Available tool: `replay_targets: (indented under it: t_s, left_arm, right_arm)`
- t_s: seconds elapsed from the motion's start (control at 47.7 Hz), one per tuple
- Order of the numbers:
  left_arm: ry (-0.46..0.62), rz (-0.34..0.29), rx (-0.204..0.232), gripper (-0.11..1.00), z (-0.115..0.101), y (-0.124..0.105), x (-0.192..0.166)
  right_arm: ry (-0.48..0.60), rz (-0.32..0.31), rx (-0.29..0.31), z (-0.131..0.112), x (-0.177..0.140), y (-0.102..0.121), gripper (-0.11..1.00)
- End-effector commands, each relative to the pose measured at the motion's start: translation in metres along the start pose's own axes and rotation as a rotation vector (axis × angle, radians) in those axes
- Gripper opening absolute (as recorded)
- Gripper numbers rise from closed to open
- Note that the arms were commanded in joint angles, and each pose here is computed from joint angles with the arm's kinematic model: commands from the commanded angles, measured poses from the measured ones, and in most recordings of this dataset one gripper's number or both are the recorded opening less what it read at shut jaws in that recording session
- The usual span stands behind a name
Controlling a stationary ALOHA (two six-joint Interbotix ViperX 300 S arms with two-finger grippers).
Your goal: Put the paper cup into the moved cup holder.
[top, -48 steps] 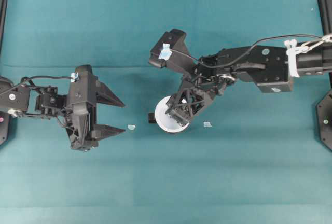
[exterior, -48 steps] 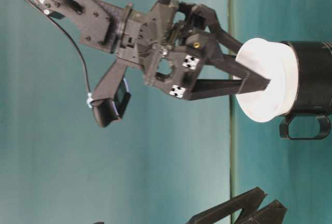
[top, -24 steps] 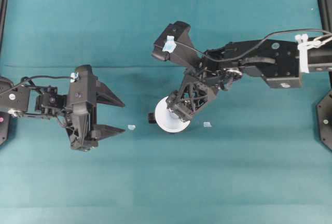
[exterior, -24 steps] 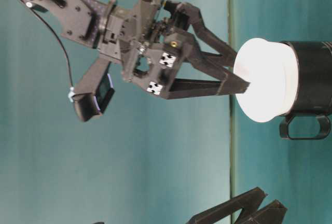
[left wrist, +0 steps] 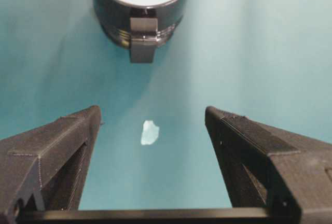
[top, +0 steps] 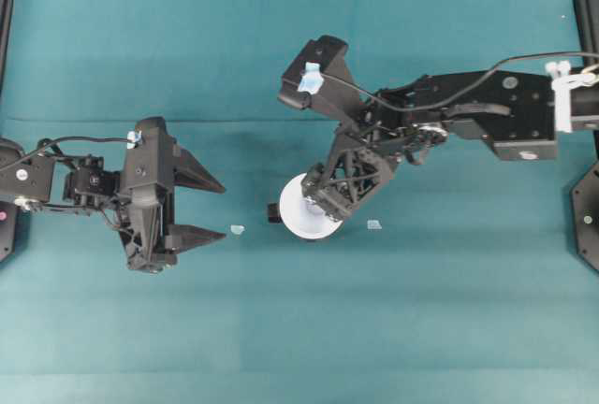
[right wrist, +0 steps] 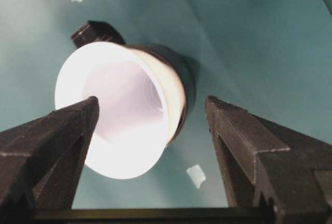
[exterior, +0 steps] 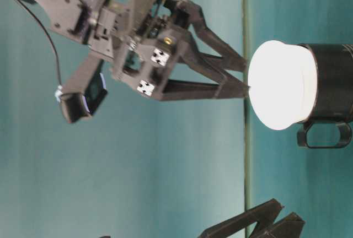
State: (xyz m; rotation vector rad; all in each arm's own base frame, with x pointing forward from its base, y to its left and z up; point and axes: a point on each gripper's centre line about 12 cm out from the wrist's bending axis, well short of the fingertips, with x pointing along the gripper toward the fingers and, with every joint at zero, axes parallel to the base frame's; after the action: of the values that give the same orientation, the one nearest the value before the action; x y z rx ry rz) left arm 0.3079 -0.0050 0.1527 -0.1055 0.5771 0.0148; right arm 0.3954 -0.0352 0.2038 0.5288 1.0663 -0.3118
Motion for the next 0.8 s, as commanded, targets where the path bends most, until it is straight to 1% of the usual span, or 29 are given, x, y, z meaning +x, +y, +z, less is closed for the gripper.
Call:
replay_targets:
  t_s: [0.0,0.356,0.775]
  left_arm:
    - [-0.026,-0.003,0.000,0.85,0.007,-0.001,-0.002]
    - [-0.026,-0.002,0.001,0.85,0.007,0.000,-0.003]
    - [-0.026,-0.001,0.000,0.85,0.007,0.000,-0.003]
  right_arm:
    - [-0.052,0.027,-0.024,0.002,-0.019,0.006,0.76]
    - [-0.148,0.067,-0.050,-0.013,-0.041,0.003,0.76]
    - [-0.183,0.060,-0.089,-0.024,-0.057,-0.004,0.77]
